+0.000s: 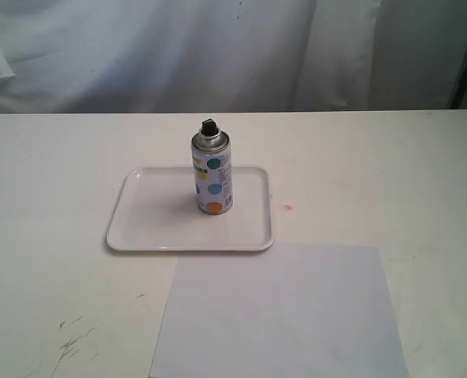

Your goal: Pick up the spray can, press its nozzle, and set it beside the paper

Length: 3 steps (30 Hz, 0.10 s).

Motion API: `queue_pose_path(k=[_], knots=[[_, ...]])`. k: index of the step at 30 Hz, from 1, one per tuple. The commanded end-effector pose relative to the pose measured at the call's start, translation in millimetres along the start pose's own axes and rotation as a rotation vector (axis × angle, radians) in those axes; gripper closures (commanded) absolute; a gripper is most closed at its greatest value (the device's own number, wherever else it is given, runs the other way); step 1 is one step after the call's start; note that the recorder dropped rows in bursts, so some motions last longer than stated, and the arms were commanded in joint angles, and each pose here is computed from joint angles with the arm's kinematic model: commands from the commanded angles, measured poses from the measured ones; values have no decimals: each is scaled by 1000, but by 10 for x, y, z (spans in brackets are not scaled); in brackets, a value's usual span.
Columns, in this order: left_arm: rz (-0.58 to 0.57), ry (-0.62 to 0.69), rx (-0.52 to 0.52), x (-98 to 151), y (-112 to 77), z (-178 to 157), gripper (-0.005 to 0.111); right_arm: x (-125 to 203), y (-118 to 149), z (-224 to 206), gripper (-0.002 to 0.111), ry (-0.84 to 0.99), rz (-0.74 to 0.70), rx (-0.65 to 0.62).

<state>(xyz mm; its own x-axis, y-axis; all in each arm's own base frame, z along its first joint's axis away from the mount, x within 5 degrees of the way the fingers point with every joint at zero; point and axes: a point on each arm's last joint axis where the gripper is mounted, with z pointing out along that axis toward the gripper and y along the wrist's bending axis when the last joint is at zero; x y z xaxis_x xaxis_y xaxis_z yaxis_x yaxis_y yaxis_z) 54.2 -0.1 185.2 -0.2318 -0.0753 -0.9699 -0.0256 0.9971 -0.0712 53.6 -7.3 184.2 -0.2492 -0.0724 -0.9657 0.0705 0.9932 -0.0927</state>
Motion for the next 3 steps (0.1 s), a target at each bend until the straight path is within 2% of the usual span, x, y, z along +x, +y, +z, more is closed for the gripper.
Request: queue_pose_path(k=[1, 3], knots=[[-2, -9, 1, 4, 0, 1, 107, 11, -3, 0, 108, 1, 6, 6], [-2, -9, 1, 4, 0, 1, 107, 11, -3, 0, 108, 1, 6, 6]])
